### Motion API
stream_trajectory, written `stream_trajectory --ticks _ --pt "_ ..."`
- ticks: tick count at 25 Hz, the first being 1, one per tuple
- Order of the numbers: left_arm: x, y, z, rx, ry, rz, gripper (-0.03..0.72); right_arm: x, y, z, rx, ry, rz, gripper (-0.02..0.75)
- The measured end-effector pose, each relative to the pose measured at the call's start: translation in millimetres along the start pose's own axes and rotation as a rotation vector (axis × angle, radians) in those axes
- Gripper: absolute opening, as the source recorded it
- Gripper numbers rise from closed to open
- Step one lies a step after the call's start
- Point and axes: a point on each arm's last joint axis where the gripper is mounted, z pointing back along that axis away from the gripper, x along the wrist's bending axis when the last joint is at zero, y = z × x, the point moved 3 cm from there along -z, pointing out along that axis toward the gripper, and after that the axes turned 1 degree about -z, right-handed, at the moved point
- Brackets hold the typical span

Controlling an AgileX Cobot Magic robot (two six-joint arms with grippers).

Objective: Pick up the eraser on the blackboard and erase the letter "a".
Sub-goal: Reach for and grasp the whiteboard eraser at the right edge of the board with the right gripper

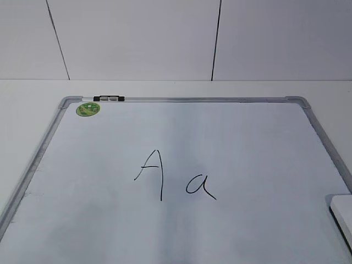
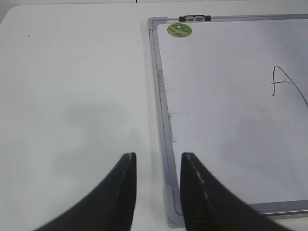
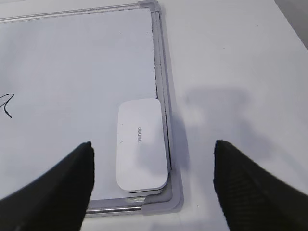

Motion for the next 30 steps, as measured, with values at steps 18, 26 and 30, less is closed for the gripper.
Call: stream_trajectory --ticks 18,26,30 --pt "0.0 0.0 0.0 0.0 0.0 0.0 0.235 10.7 -4.0 -13.7 0.131 -0.077 -0.039 0.592" --pt "-2.6 -0.4 0.0 -0.003 0.021 0.011 0.235 12.4 -13.1 -40.9 0.388 -0.068 -0.035 0.592" --pt "-2.8 -0.6 0.0 -0.005 0.023 0.012 0.235 12.9 -23.9 -44.3 0.447 -0.067 -0.034 0.593"
